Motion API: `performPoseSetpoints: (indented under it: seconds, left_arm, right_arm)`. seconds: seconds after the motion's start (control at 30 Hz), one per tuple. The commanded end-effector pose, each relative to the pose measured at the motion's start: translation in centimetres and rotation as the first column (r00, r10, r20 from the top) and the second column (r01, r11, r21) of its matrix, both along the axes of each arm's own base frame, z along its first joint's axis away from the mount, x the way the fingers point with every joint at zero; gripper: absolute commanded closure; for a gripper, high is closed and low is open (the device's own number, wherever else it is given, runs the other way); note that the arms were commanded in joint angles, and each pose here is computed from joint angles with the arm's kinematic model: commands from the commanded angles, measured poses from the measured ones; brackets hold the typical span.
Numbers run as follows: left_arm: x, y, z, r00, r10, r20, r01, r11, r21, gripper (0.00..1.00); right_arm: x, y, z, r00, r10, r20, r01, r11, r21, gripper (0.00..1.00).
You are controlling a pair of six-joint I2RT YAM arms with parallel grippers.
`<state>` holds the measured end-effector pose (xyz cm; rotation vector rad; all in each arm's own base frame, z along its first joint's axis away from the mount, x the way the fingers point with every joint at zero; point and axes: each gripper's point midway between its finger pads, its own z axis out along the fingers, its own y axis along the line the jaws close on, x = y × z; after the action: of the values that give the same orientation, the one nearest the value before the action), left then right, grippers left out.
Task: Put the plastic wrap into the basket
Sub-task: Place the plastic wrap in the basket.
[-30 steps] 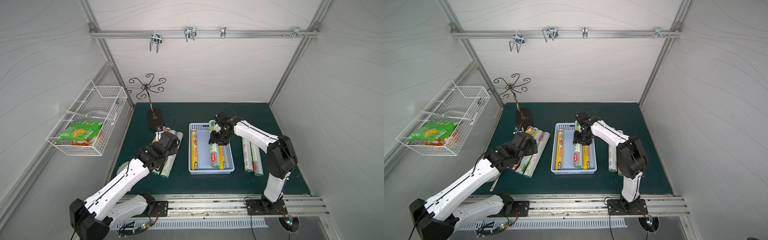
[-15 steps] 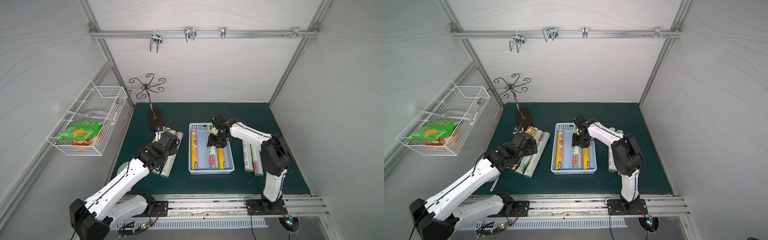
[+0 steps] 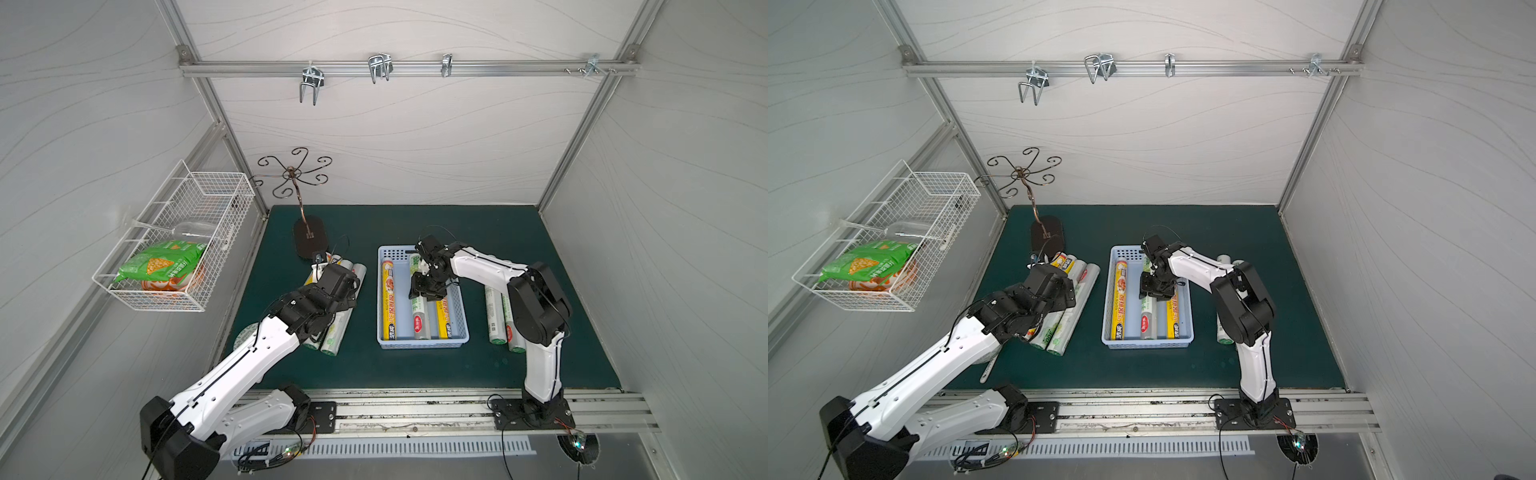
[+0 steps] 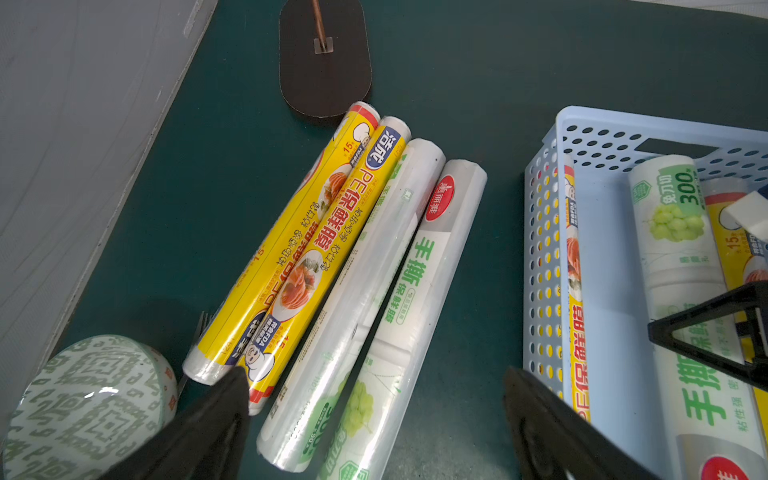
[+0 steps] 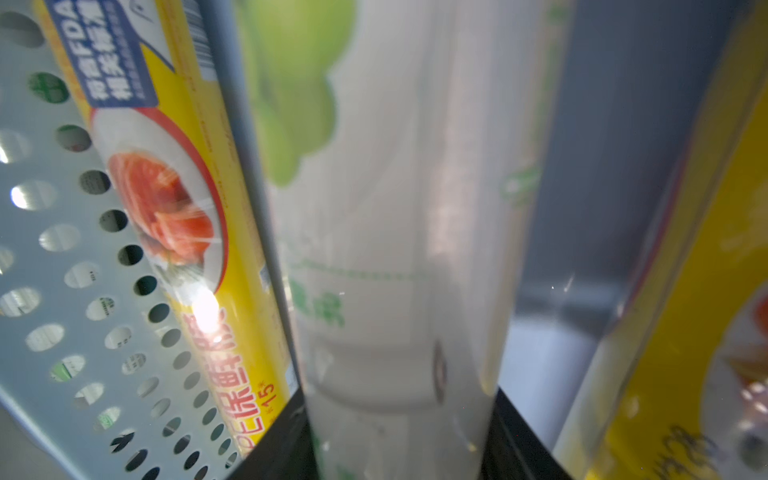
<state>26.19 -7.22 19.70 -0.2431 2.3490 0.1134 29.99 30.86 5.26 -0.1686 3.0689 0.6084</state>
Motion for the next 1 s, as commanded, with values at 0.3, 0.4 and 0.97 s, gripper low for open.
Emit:
performPoseSetpoints:
  seconds: [0.3, 0.4, 0.97]
  left_arm:
    - [0.6, -0.1, 0.8, 0.999, 0.015, 0.041, -0.014, 1.0, -0.022, 0.03]
    - [0.6, -0.1, 0.7, 0.999, 0.016, 0.04, -0.015, 1.0, -0.021, 0.03]
    - [0.7, -0.3, -0.4, 1.0, 0.008, -0.004, -0.008, 1.0, -0.004, 0.03]
  right_arm:
    - [0.2, 2.0, 2.0, 0.998, 0.052, 0.045, -0.056, 0.994, 0.097, 0.37]
    - [0.0, 1.8, 2.8, 0.996, 0.065, 0.056, -0.07, 0.993, 0.093, 0.33]
    - [-2.2, -0.4, 9.2, 0.984, 0.084, 0.156, -0.105, 0.986, 0.13, 0.33]
